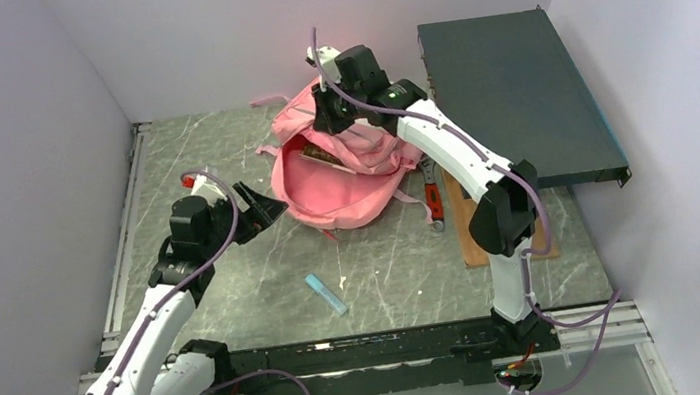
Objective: Pack the student bag
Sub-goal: Place the book in the student bag, then adjust the student bag at the center of the board.
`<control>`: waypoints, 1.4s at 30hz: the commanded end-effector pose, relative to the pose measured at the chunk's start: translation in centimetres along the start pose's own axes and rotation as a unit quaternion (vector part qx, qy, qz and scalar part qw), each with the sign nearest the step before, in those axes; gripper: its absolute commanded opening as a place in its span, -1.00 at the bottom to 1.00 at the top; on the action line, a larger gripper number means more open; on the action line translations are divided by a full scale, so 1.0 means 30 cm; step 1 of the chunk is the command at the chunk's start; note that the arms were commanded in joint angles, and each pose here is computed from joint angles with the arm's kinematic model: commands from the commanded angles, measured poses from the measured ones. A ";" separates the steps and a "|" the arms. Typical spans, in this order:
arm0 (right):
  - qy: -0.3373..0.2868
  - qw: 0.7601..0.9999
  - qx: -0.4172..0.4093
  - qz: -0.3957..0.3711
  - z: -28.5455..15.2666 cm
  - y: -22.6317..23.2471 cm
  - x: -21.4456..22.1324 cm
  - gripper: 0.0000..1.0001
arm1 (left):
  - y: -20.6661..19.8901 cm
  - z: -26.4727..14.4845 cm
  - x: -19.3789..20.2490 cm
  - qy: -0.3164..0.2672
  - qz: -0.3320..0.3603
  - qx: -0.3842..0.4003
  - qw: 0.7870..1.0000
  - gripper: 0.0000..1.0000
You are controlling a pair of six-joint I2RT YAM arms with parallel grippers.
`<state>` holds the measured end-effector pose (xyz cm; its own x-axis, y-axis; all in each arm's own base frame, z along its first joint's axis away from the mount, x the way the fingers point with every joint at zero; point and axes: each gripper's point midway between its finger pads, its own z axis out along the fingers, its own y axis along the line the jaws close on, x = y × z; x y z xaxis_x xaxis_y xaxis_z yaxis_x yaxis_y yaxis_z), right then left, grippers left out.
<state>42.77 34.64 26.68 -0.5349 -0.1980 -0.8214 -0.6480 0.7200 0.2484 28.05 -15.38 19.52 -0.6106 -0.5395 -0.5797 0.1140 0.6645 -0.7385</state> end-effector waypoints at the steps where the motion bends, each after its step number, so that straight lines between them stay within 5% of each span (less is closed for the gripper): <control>1: -0.064 0.993 0.071 -0.068 0.001 -0.139 -0.098 -1.00 | 0.011 -0.001 0.018 0.001 0.000 0.013 1.000 0.76; 9: -0.029 0.994 0.023 -0.107 0.117 -0.099 0.138 -1.00 | -0.047 -0.059 0.018 0.002 0.012 0.046 0.999 0.78; 17: 0.030 0.992 -0.054 -0.107 0.153 0.137 0.362 -1.00 | -0.083 -0.176 -0.062 -0.053 0.059 0.017 0.997 0.80; 31: 0.005 0.978 -0.206 -0.032 -0.044 0.381 0.362 -1.00 | -0.068 -0.258 -0.044 -0.072 0.069 0.003 0.995 0.81; 42: -0.013 0.955 -0.295 -0.018 -0.063 0.511 0.326 -1.00 | -0.013 -0.269 -0.017 -0.068 0.057 -0.029 0.996 0.83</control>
<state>28.20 39.41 17.21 -0.5801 -0.2769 -0.7661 -0.7924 0.4097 0.4520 22.03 -11.95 23.71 -0.4952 -0.5156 -0.6992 0.1651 0.7343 -0.6585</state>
